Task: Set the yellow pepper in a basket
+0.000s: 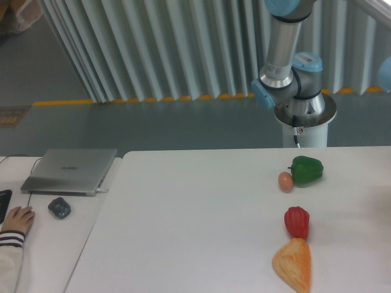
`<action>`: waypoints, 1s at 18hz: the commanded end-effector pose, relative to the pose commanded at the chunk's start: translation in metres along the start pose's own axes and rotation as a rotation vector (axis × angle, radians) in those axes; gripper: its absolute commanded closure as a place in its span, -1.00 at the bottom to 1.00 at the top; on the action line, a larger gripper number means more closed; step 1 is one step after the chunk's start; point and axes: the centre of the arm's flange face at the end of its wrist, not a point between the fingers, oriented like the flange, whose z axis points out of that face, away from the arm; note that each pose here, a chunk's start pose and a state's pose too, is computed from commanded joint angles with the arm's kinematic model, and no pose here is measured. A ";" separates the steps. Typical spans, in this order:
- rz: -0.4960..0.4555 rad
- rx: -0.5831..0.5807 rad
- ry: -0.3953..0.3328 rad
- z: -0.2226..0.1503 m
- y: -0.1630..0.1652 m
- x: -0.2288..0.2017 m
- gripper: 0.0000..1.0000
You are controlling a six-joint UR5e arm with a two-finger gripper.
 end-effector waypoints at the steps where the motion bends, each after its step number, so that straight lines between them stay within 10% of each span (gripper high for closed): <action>1: 0.001 0.001 -0.003 -0.002 -0.001 0.000 -1.00; 18: 0.225 0.077 0.175 -0.041 -0.103 0.107 -1.00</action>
